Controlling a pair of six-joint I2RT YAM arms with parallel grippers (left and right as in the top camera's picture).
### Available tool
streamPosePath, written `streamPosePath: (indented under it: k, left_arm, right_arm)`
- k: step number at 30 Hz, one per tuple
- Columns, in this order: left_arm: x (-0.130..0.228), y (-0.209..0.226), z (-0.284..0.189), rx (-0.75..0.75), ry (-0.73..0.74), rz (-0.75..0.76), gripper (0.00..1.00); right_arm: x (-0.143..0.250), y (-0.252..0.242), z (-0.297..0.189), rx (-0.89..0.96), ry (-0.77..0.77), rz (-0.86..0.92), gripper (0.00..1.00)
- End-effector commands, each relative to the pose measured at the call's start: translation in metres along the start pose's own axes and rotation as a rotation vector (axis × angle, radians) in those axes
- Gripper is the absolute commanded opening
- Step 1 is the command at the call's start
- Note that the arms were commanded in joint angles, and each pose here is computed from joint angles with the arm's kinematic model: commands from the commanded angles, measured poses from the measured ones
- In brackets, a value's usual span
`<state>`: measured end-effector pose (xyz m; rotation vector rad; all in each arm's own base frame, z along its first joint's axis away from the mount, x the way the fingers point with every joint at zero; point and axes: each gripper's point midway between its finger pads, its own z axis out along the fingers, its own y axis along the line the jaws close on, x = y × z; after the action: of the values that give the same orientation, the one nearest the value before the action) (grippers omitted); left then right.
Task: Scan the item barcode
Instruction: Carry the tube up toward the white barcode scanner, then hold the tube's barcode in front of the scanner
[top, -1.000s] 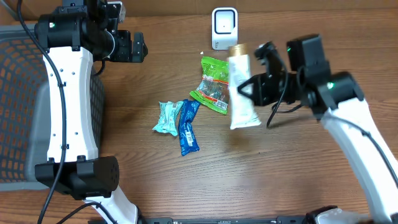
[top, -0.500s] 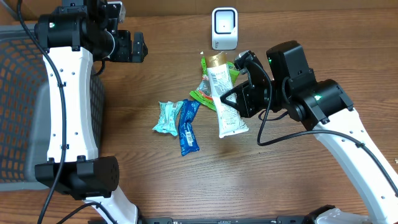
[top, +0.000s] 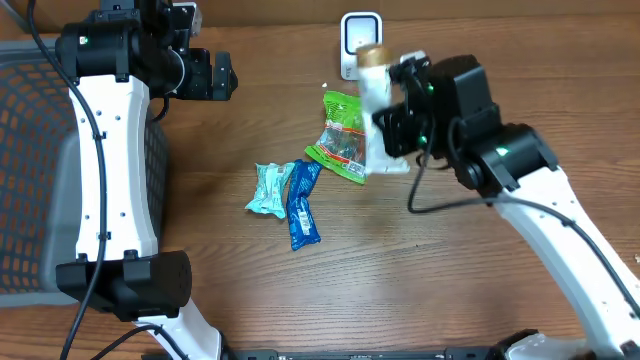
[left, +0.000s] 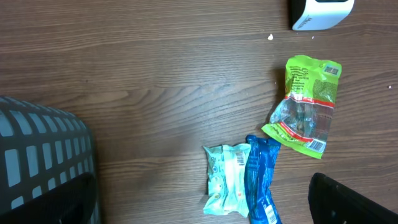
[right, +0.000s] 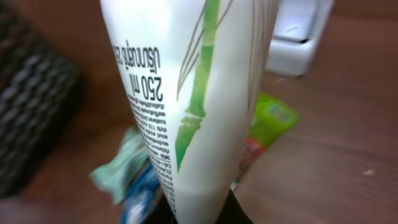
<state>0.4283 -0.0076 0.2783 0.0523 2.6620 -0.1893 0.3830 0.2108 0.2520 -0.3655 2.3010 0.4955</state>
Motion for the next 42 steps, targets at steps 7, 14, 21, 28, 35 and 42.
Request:
streamPosePath:
  k: [7, 14, 21, 28, 35, 42]
  left_arm:
    - [0.0, 0.0, 0.003, 0.01, 0.004, -0.007, 0.99]
    - [0.0, 0.0, 0.003, 0.01, 0.004, -0.006, 1.0]
    - [0.0, 0.0, 0.003, 0.01, 0.004, -0.006, 1.0]
    - [0.0, 0.0, 0.003, 0.01, 0.004, -0.006, 1.0]
    - [0.0, 0.0, 0.003, 0.011, 0.004, -0.006, 1.0]
    - [0.0, 0.0, 0.003, 0.01, 0.004, -0.006, 1.0]
  right_arm:
    - [-0.044, -0.07, 0.074, 0.383, -0.139, -0.383, 0.04]
    - [-0.093, -0.084, 0.09, 0.561, -0.315, -0.613, 0.04]
    - [-0.138, -0.084, 0.066, 0.703, -0.476, -0.708, 0.04]
    - [-0.163, -0.07, 0.062, 0.725, -0.628, -0.805, 0.04]
    - [-0.14, -0.093, 0.121, 0.836, -0.545, -0.936, 0.04]
    - [-0.112, -0.119, 0.192, 0.895, -0.42, -1.016, 0.04]
